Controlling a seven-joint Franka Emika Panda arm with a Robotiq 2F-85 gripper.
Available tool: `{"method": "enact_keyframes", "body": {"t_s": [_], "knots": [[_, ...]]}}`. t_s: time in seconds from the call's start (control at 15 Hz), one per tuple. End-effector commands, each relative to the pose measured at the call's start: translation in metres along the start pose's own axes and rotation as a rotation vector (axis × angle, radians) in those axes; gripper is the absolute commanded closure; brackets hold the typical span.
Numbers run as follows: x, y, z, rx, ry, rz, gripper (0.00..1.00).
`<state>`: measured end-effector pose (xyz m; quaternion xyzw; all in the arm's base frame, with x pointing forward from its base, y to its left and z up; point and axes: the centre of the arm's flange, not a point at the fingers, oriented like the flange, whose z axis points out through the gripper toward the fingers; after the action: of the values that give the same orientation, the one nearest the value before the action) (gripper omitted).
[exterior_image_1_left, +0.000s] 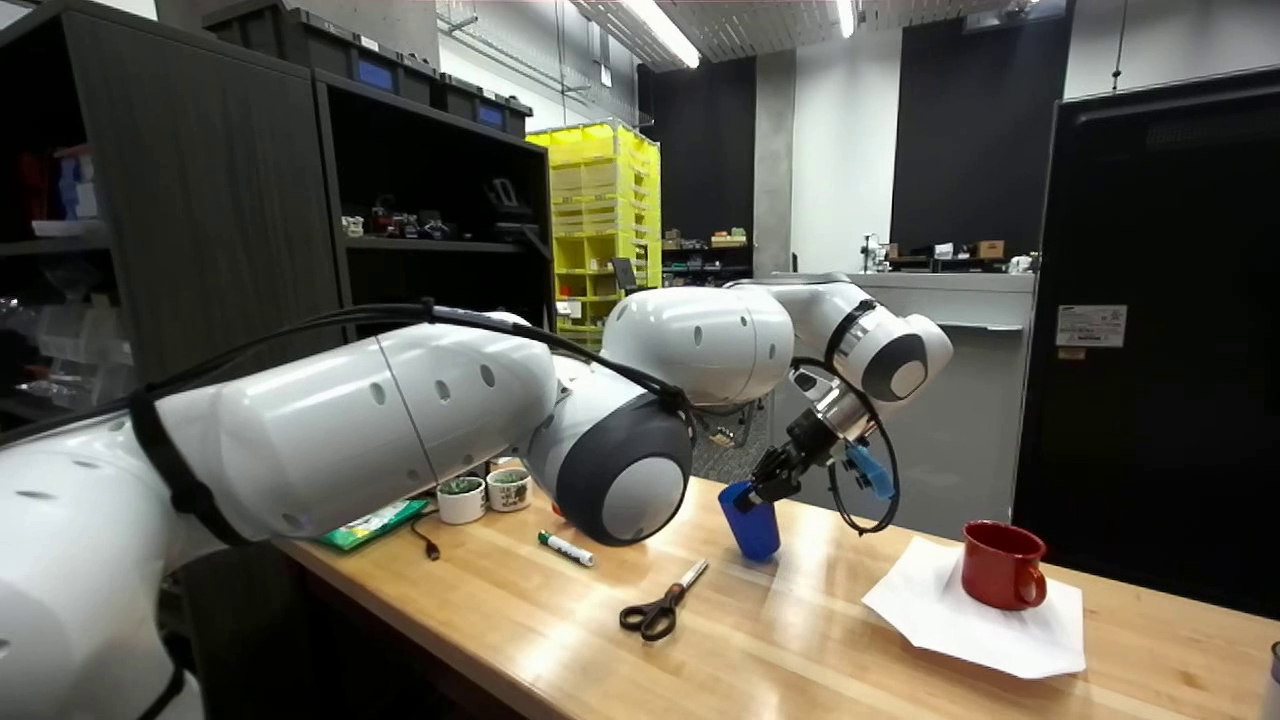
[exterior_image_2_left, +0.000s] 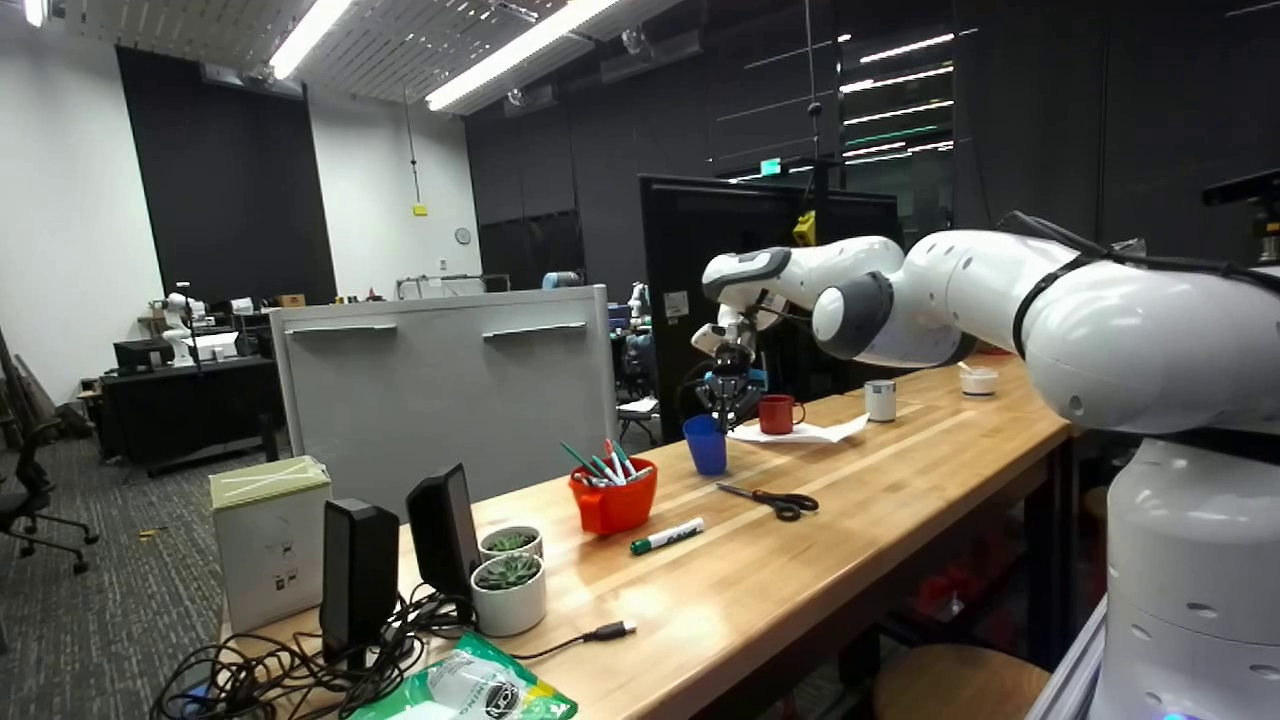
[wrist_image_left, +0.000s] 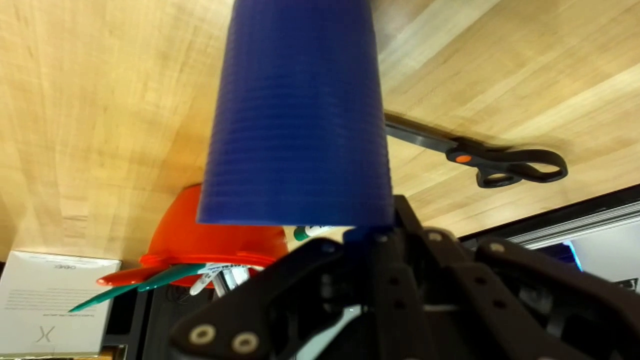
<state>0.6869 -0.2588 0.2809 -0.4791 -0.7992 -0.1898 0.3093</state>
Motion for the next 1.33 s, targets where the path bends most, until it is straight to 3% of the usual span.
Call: {"method": "enact_keyframes", "body": {"t_s": [0.0,0.07,0.13,0.33,0.8,0.93,1.27], "knots": [[-0.007,-0.004,-0.006,-0.013,0.036,-0.019,0.99],[-0.005,-0.004,-0.007,-0.013,0.035,-0.016,0.69],[-0.007,-0.006,-0.006,-0.014,0.034,-0.016,0.69],[-0.007,-0.005,-0.003,-0.005,0.03,-0.012,0.53],[0.003,0.001,0.001,0.015,-0.027,-0.007,0.05],[0.008,0.003,0.0,0.023,-0.058,-0.004,0.0],[0.021,0.008,0.002,0.047,-0.164,0.013,0.0]]}}
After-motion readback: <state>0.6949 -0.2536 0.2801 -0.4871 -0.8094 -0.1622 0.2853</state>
